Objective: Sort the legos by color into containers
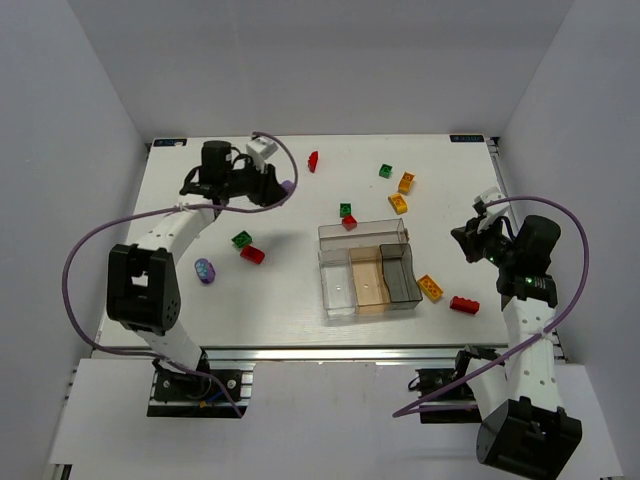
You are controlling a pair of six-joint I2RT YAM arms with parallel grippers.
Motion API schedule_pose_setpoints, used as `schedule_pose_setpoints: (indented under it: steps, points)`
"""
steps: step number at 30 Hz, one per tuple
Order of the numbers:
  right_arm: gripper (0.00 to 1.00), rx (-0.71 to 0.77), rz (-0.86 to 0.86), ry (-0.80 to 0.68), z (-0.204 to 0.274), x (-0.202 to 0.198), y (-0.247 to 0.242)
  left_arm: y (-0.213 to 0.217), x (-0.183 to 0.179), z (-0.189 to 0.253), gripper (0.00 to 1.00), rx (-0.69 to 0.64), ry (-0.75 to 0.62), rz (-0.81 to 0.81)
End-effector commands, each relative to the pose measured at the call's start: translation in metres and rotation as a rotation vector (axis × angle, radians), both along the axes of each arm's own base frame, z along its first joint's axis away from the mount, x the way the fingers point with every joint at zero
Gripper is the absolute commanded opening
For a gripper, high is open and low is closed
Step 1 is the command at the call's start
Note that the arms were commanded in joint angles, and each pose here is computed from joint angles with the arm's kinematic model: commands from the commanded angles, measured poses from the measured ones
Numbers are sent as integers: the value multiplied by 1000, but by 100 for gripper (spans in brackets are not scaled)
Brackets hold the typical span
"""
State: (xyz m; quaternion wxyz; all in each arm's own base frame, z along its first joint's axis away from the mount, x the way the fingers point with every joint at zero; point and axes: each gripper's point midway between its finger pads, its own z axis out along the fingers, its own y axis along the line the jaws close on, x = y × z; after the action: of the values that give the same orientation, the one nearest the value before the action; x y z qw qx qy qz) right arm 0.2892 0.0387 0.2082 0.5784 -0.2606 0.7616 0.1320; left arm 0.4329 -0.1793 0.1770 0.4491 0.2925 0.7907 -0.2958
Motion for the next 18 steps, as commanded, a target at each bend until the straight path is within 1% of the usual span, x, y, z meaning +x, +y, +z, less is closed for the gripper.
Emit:
schedule_pose_setpoints:
  steps: [1,2,4,5,6,7,9,11,12,15,18]
  points:
    - [0,4,30,-35,9,2,4,-57,-40,36,0,-89,-132,-303]
    - [0,5,35,-28,8,2,5,-73,-49,36,0,-88,-140,-358]
    - [0,5,33,-33,10,1,4,-88,-53,31,0,-55,-177,-417]
    - [0,4,28,-37,10,2,3,-105,-59,27,0,-47,-183,-466]
    - [0,3,24,-41,10,2,3,-113,-61,24,0,-26,-213,-502]
    - [0,5,14,-42,10,2,2,-121,-57,22,0,-2,-232,-515]
    - [0,4,7,-44,10,3,1,-140,-61,15,0,31,-243,-553]
    - [0,7,6,-38,9,3,1,-152,-47,9,0,83,-256,-551]
    - [0,8,3,-34,8,4,0,-160,-50,6,0,105,-259,-575]
    - [0,6,-1,-28,7,5,-1,-175,-45,-1,0,147,-278,-595]
    - [0,0,-5,-31,7,5,-2,-184,-45,-14,0,182,-263,-608]
